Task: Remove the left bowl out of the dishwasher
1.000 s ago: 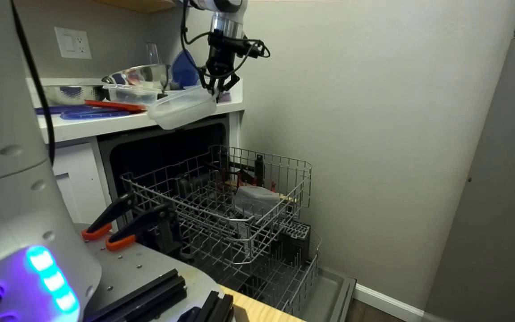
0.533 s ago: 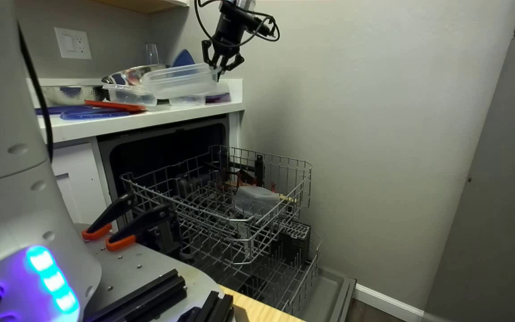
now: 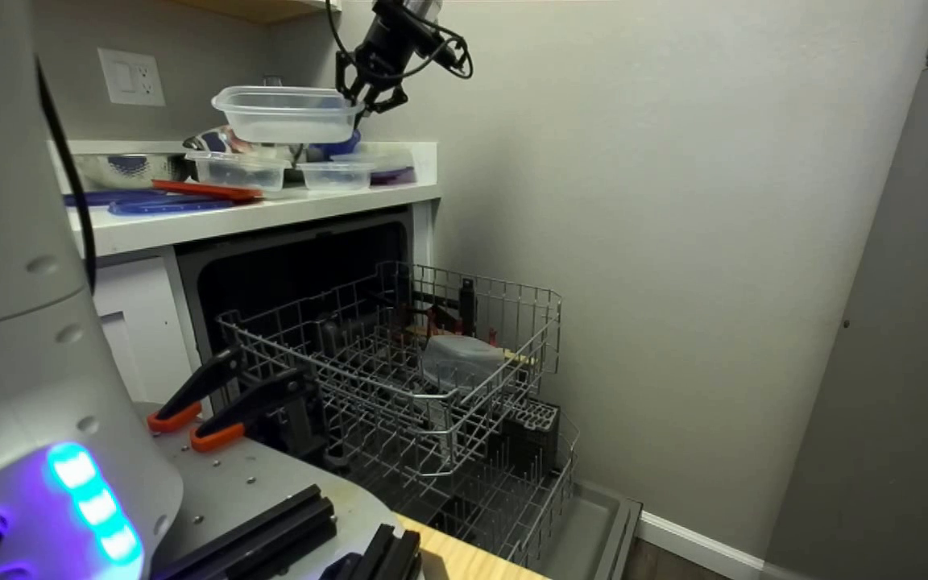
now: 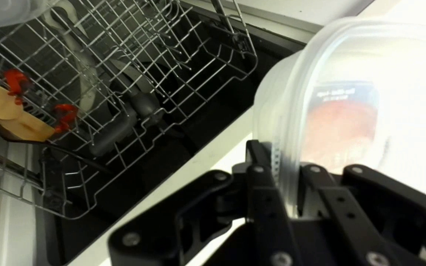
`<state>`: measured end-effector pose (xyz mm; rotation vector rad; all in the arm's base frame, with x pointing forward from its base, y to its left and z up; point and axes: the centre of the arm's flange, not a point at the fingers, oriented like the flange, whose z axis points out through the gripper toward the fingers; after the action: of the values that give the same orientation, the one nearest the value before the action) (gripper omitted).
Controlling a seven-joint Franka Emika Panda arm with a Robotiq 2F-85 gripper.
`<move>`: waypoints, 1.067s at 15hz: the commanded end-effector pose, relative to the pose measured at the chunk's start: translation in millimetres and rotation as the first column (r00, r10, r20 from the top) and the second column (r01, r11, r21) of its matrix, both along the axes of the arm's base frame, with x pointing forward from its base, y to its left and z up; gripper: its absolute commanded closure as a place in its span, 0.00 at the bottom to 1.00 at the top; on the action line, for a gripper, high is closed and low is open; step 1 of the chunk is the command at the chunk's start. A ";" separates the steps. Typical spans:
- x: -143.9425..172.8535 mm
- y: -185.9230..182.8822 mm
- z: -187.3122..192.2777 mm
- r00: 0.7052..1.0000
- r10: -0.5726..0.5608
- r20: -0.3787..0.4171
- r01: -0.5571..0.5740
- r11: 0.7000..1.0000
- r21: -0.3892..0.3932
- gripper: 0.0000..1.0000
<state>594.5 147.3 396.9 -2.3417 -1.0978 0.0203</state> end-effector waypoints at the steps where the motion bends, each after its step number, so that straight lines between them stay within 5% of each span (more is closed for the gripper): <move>1: 12.4 37.2 -7.7 0.998 0.055 -0.036 -0.052 0.995 0.082 0.99; 9: 18.5 120.8 -8.9 0.954 0.254 -0.162 -0.222 0.956 0.190 0.99; 16: 28.2 171.6 -6.4 0.903 0.387 -0.186 -0.349 0.913 0.209 0.99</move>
<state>606.3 296.8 388.6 -1.9308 -1.3080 0.2661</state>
